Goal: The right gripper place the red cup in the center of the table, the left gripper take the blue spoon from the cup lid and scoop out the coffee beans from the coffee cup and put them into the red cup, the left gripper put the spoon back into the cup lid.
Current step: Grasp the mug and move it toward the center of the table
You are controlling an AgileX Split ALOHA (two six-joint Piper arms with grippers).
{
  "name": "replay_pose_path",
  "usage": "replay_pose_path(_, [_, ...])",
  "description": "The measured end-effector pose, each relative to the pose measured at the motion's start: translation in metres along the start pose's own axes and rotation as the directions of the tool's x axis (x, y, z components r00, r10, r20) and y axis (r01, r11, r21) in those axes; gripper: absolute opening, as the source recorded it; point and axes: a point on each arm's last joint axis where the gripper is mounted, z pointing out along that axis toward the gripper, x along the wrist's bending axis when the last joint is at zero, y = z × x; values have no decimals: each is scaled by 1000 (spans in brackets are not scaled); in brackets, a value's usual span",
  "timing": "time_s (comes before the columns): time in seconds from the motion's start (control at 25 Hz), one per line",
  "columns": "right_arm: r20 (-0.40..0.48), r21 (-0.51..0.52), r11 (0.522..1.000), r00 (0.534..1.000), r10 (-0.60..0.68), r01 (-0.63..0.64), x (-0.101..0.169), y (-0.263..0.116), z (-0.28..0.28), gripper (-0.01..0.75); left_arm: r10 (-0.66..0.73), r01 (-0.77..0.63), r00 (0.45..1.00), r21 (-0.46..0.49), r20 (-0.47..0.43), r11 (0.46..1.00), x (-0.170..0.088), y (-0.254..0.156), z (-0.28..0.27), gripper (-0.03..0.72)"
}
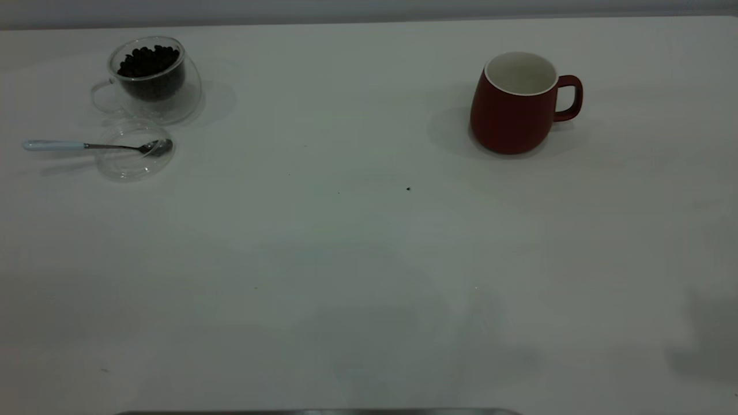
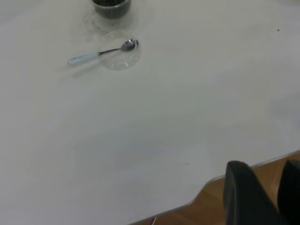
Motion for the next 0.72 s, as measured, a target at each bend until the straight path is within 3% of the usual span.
replay_pose_path(0.16, [-7, 81, 992, 995, -96, 97, -1, 28, 37, 457, 0, 0, 1000, 0, 0, 1000, 0, 0, 0, 236])
replay_pose_path(0.48, [-13, 114, 977, 984, -180, 180, -4, 75, 105, 457, 0, 0, 1000, 0, 0, 1000, 0, 0, 0, 236])
replay_pose_path(0.72, [-80, 228, 909, 937, -339, 349, -9, 95, 186, 457, 0, 0, 1000, 0, 0, 1000, 0, 0, 0, 236])
